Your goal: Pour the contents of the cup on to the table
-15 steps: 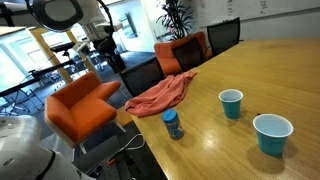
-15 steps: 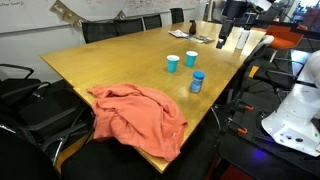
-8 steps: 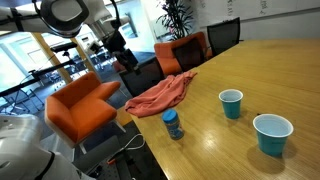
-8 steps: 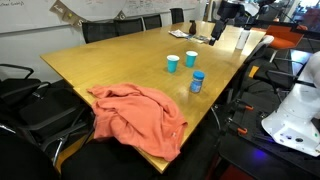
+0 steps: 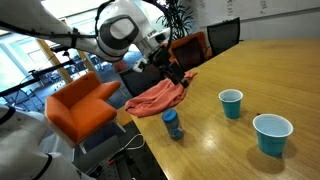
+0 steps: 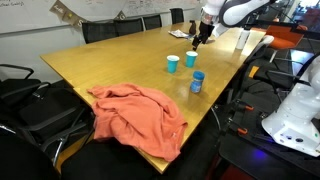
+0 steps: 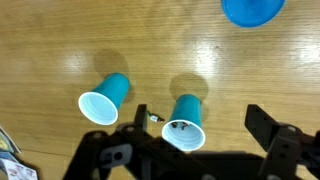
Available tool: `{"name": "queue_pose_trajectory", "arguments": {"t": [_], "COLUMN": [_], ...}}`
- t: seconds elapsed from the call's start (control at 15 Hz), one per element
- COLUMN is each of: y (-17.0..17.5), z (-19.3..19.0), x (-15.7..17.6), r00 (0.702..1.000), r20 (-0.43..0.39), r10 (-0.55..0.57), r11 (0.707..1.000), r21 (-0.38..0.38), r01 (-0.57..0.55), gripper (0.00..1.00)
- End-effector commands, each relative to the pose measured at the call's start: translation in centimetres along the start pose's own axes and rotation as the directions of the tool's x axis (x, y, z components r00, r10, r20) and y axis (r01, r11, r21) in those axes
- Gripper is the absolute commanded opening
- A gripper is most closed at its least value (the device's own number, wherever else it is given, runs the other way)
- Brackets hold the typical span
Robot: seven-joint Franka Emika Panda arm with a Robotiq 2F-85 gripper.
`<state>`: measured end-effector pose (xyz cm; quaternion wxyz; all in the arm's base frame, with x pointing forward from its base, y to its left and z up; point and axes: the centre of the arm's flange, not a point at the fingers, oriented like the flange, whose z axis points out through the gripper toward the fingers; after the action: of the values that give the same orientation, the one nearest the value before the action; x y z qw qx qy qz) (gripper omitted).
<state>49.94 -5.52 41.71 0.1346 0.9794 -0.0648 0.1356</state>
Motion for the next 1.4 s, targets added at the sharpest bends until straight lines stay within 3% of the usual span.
{"name": "queue_pose_trajectory", "arguments": {"t": [0.0,0.27,0.73,1.33], "y": [0.3,1.5,2.3,3.4], "z": [5.4,9.5,14.3,18.2], "x": [6.2,10.5,16.0,17.6], "r00": [0.994,0.976,0.905,0.832], "r20": [0.018,0.062,0.164,0.249], "r10": [0.107,0.207,0.393,0.496], "r11": [0.993,0.978,0.915,0.862], "r21": [-0.059,-0.039,0.027,-0.021], "r01": [-0.106,-0.205,-0.402,-0.507], "gripper": [1.00,1.00,1.00,1.00]}}
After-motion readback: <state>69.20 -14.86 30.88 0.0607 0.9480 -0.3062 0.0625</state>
